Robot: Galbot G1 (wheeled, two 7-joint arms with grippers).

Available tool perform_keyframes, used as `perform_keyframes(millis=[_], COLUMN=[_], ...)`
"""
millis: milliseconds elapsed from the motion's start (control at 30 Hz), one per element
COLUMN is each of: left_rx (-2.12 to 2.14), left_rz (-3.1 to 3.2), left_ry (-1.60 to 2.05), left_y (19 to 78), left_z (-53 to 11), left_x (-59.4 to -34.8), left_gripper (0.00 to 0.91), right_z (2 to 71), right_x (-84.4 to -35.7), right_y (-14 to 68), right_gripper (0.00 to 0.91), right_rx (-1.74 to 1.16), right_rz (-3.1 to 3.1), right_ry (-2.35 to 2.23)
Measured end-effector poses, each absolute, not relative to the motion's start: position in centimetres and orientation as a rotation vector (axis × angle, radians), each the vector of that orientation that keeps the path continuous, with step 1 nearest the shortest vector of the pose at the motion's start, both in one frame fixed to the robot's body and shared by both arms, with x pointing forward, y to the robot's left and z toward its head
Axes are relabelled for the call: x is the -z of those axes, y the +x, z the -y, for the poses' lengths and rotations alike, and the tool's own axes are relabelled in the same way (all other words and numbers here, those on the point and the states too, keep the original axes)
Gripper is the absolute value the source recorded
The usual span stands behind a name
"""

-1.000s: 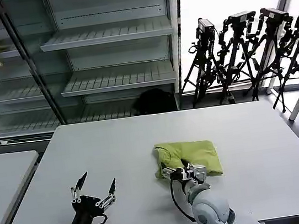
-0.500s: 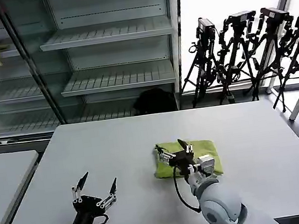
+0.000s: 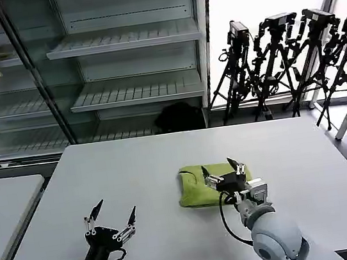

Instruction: Fold and organize the clothes.

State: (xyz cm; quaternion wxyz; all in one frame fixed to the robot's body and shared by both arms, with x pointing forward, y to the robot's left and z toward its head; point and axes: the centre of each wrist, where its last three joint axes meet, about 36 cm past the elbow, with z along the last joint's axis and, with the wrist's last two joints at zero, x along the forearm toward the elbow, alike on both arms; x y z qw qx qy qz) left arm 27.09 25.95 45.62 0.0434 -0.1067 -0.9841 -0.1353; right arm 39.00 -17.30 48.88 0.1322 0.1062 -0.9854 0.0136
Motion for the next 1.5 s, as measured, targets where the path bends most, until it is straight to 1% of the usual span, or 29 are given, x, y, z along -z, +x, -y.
perform_keyframes(millis=[433, 900, 1167, 1500], left_rx=[0.378, 0.381, 0.391, 0.384], left_rz=[3.026, 3.023, 3.021, 3.026], left_ry=[-0.320, -0.327, -0.328, -0.323], left_y=[26.9, 26.8, 26.5, 26.3], left_z=[-25.7, -25.7, -25.8, -25.7], left_x=[-45.3, -45.3, -45.5, -45.6], left_gripper=[0.907, 0.907, 0.907, 0.907], right_z=[22.0, 27.7, 28.7, 26.3], right_x=[-46.0, -44.4, -44.2, -44.1], right_y=[38.6, 34.9, 34.7, 34.7], right_gripper=[0.907, 0.907, 0.907, 0.907], right_rx=[-0.050, -0.006, -0.014, 0.002], right_rz=[2.924, 3.001, 3.004, 2.921], right_ry=[0.311, 0.238, 0.248, 0.326])
